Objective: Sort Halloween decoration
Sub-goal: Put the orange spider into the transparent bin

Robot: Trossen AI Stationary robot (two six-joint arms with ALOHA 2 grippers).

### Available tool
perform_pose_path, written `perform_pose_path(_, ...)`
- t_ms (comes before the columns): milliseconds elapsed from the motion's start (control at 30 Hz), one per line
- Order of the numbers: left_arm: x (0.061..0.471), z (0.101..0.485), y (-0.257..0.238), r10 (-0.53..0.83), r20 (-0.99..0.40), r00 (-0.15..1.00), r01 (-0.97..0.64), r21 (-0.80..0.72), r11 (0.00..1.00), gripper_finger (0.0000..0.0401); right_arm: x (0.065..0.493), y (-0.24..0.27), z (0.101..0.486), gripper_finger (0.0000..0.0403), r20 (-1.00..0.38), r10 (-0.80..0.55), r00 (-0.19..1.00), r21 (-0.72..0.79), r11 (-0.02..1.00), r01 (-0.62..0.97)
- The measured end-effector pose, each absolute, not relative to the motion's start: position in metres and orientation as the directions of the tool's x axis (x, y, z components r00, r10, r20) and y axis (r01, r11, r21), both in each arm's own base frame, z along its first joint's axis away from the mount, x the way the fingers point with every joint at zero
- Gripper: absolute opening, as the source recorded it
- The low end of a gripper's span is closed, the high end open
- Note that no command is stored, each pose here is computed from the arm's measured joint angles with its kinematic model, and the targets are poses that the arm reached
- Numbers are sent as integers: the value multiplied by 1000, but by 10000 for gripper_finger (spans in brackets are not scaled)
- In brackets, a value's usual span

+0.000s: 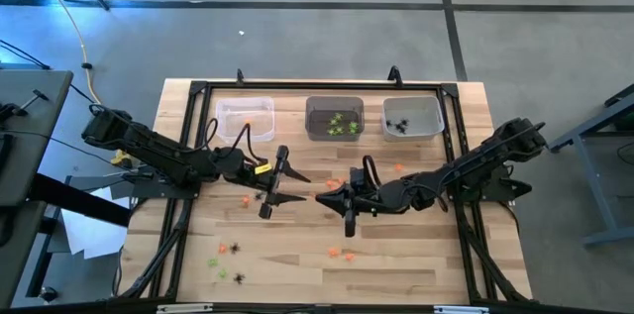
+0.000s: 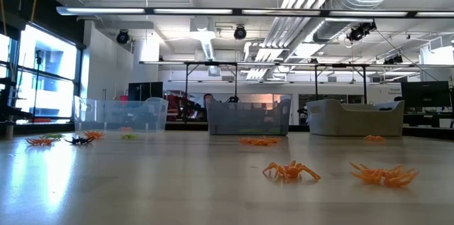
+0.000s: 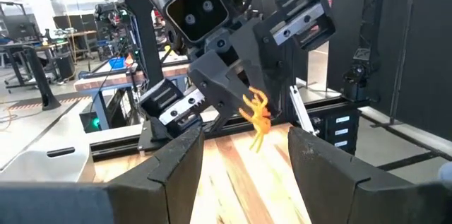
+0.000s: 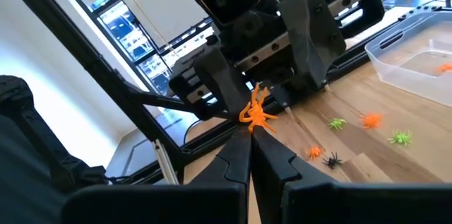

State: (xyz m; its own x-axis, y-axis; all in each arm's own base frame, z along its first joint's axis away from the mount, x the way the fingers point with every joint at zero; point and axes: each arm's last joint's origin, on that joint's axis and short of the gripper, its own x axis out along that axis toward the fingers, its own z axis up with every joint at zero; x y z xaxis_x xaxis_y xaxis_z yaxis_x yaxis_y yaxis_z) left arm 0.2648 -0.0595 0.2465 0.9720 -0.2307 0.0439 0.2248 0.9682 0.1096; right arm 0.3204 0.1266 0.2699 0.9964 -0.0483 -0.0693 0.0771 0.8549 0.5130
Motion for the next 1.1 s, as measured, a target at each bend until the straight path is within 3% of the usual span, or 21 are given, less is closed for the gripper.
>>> perform_pose_path(833, 269, 255, -59, -226, 70, 972, 215, 145, 966, 195, 323, 120, 274, 0, -34, -69, 997, 484, 872, 77)
perform_pose_path(1100, 271, 254, -55, -206, 65, 976, 195, 154, 969, 154, 323, 120, 275, 0, -17, -69, 997, 477, 876, 69)
